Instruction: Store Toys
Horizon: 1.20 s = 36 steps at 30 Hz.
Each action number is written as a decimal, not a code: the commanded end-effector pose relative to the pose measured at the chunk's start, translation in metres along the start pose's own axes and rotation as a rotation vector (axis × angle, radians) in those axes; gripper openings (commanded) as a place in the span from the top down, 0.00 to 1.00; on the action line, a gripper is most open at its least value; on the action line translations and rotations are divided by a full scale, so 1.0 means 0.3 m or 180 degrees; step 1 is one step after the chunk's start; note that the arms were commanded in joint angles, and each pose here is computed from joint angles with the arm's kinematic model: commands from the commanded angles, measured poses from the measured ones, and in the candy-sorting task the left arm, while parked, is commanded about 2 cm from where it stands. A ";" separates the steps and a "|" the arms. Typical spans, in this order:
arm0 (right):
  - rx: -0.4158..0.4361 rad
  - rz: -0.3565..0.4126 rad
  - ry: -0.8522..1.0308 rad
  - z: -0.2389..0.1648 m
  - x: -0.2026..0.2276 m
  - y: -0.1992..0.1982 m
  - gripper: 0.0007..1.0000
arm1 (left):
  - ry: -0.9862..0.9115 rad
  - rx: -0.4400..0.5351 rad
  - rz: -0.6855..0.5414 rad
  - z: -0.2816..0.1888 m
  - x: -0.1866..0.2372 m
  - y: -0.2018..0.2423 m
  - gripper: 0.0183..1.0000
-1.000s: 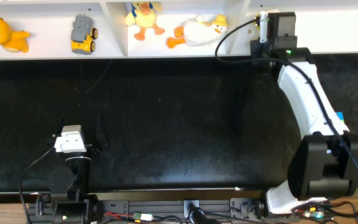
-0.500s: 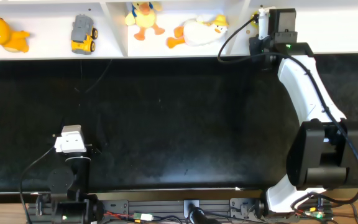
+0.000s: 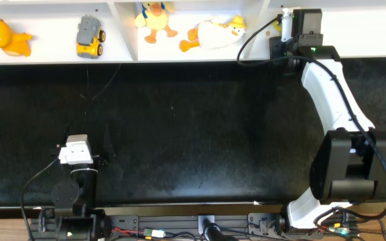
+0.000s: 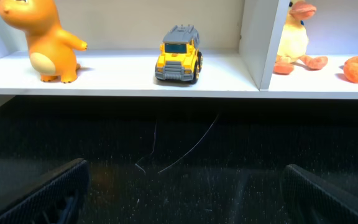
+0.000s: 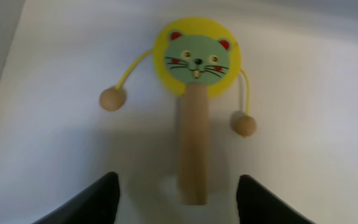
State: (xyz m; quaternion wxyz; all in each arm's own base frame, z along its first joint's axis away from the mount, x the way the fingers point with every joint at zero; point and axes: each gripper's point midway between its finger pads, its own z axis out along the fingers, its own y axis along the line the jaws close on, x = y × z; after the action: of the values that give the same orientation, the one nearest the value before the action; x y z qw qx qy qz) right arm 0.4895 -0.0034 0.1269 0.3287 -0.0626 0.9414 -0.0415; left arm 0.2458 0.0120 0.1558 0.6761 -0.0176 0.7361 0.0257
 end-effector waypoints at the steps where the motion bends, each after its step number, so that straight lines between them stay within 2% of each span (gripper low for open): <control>1: 0.0001 0.0024 -0.0142 -0.068 -0.062 -0.012 0.32 | -0.0030 -0.0026 0.0060 -0.002 -0.004 0.004 0.00; 11: 0.0032 0.0001 0.0072 -0.217 0.089 -0.006 0.20 | -0.0030 -0.0026 0.0060 -0.002 -0.004 0.004 0.00; 19: 0.0125 0.0051 0.0091 -0.391 0.365 0.009 0.16 | -0.0030 -0.0026 0.0060 -0.002 -0.004 0.004 0.00; 20: 0.0123 0.0048 0.0119 -0.400 0.395 0.012 0.14 | -0.0030 -0.0026 0.0060 -0.002 -0.004 0.004 0.00; 22: 0.0112 0.0043 0.0186 -0.417 0.462 0.021 0.00 | -0.0030 -0.0026 0.0060 -0.002 -0.004 0.004 0.00; 28: 0.0088 0.0038 0.0269 -0.452 0.572 0.038 0.00 | -0.0030 -0.0026 0.0060 -0.002 -0.004 0.004 0.00; 36: 0.0085 0.0037 0.0278 -0.450 0.573 0.038 0.00 | -0.0030 -0.0026 0.0060 -0.002 -0.004 0.004 0.00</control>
State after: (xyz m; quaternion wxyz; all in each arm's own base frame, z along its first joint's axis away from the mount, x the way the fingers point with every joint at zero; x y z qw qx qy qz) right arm 0.2707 -0.0114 0.1237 0.2832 -0.0558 0.9558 -0.0555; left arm 0.2458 0.0120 0.1559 0.6763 -0.0175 0.7360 0.0256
